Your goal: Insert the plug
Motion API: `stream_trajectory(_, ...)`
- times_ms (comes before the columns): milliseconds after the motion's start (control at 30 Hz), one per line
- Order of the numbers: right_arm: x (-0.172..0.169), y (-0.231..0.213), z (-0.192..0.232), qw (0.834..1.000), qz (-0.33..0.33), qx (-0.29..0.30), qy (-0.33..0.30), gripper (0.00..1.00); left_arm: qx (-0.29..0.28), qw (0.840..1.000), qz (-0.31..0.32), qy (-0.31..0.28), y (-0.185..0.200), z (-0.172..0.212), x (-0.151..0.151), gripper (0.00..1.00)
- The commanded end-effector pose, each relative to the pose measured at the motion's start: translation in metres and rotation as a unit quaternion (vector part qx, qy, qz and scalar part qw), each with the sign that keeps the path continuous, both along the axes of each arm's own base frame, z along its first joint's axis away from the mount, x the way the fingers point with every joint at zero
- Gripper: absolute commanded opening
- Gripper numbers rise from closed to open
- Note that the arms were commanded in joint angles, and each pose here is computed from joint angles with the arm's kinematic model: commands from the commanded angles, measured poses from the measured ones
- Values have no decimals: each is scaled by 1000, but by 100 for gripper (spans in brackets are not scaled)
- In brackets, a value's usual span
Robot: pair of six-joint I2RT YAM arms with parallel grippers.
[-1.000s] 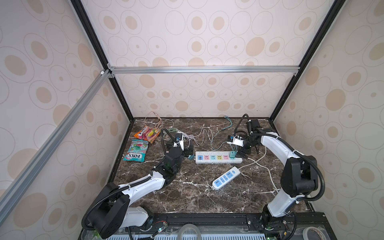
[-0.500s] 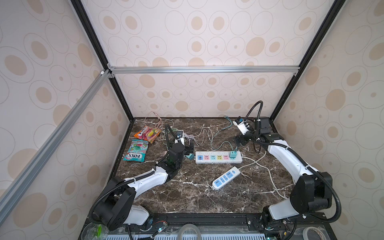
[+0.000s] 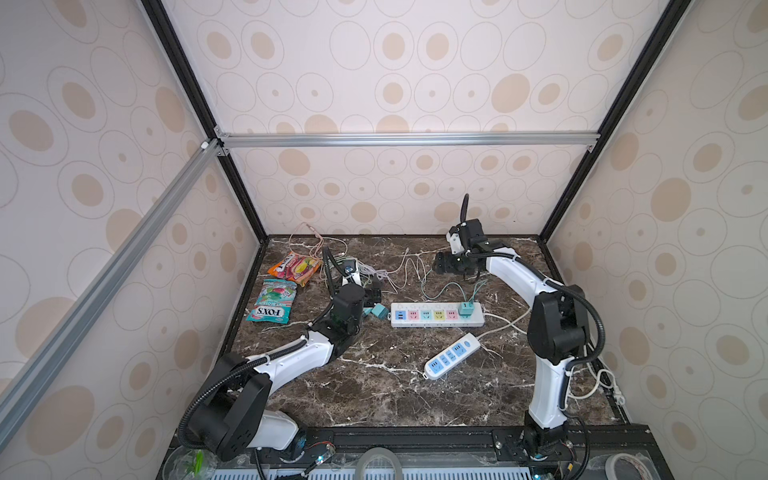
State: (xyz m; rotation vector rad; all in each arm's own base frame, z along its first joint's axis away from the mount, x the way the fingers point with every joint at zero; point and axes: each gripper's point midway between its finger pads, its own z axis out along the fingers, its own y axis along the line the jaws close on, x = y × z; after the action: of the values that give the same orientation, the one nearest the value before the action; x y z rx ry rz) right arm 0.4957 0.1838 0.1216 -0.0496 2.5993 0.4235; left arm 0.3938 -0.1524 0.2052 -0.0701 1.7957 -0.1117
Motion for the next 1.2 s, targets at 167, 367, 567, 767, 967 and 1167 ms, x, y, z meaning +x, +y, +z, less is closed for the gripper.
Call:
stream_trajectory(167,57,1,-46,991,-130,11,33,64,-13,1000,11,5,9,0,-3,98)
stream_trajectory(367,68,10,-77,987,-154,8,52,64,-6,1000,23,6,20,-4,-7,98)
stream_trajectory(567,73,17,-96,986,-154,-1,60,52,-4,999,32,10,30,-8,-10,98)
stream_trajectory(767,88,21,-60,992,-128,6,0,12,-6,999,36,10,35,-6,-13,98)
stream_trajectory(967,108,-6,45,985,-116,15,-129,0,0,1000,10,22,28,-7,-13,98)
stream_trajectory(1167,119,-86,95,968,-156,15,-194,0,-7,999,-5,31,20,-9,-9,98)
